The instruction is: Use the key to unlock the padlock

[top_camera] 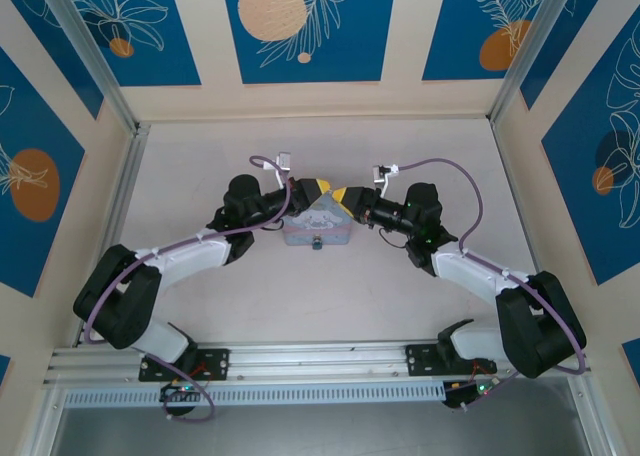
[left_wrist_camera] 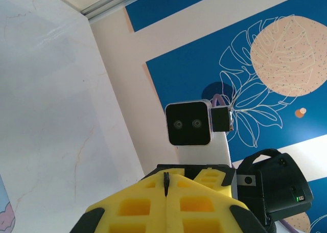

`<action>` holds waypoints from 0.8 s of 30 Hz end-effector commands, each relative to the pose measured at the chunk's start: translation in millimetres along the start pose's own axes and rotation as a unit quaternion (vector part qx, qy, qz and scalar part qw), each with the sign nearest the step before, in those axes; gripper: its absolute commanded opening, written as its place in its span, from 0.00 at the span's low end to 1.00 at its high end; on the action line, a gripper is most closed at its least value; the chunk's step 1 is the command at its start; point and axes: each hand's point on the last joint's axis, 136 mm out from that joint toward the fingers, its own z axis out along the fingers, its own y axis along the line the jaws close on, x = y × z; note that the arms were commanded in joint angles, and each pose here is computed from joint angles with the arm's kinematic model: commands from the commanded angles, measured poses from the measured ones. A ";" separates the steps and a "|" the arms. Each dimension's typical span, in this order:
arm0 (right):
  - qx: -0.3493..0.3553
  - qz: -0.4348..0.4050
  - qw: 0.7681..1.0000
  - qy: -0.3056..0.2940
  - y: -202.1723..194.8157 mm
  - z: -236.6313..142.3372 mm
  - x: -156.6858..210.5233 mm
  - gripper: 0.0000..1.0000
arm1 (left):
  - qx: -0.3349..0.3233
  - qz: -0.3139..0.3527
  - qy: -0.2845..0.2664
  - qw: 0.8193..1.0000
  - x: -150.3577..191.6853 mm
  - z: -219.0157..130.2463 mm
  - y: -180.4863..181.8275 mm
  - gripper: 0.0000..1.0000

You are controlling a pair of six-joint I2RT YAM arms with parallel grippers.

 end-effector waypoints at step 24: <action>-0.012 -0.008 1.000 -0.009 10.0 -6.4 -9.0 0.35 | 0.001 0.002 -0.002 1.000 3.8 1.5 1.1 0.00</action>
